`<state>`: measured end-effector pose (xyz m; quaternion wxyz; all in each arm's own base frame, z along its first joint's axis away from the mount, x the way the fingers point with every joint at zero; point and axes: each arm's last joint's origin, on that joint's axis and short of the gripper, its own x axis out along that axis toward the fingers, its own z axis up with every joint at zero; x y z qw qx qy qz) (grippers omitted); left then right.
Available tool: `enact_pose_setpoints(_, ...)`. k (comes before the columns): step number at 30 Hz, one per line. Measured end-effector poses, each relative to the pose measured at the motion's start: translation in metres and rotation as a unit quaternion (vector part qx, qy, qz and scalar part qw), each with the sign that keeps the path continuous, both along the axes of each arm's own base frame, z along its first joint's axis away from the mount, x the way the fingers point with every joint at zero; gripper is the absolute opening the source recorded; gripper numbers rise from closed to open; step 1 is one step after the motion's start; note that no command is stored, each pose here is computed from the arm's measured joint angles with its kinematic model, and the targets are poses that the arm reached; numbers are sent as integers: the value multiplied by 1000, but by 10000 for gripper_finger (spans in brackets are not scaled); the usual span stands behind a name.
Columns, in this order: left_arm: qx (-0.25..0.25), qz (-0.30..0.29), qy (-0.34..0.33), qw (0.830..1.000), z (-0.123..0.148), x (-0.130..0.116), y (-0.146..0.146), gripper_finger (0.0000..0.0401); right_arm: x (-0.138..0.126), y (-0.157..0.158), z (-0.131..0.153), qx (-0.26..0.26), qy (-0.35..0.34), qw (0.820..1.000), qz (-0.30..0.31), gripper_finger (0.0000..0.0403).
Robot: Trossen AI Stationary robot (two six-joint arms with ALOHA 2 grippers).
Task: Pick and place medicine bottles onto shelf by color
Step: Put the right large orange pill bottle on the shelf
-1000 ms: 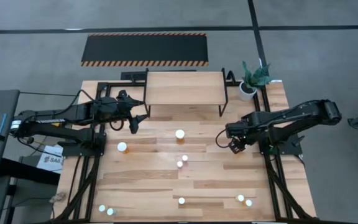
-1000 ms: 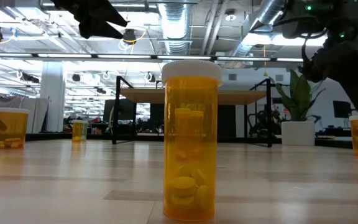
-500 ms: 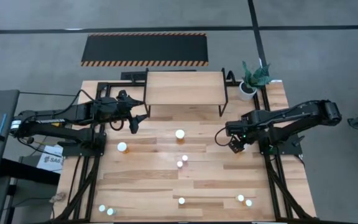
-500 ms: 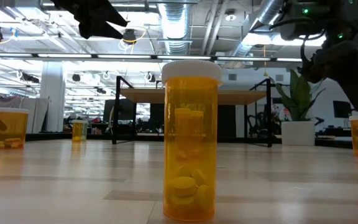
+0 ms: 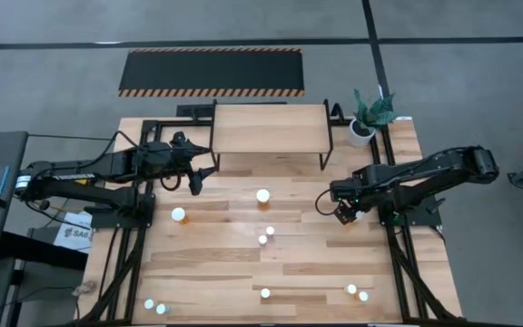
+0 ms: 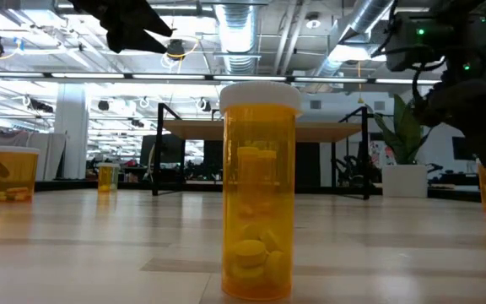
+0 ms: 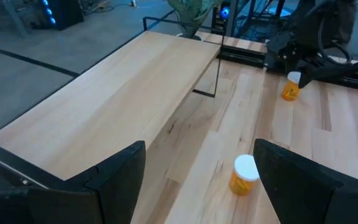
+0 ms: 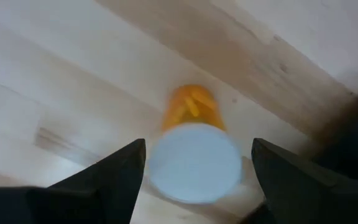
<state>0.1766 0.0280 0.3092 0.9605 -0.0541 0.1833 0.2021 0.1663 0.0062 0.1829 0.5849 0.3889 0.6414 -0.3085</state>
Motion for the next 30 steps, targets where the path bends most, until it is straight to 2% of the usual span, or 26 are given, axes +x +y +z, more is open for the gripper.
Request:
enact_pose_setpoints(5, 0, 0, 0, 1000, 0, 0, 0, 288, 0, 0, 0, 6, 2, 1000, -4, 307)
enact_pose_setpoints(20, 0, -1, 0, 1000, 0, 0, 0, 288, 0, 1, 5, 24, 6, 1000, -7, 215)
enact_pose_setpoints(24, 0, -1, 1, 1000, 0, 0, 0, 288, 6, 2, 25, 25, -4, 1000, 8, 210)
enact_pose_setpoints(30, 5, -3, 3, 1000, 0, 0, 0, 288, 21, -3, 82, 23, -68, 996, 43, 218)
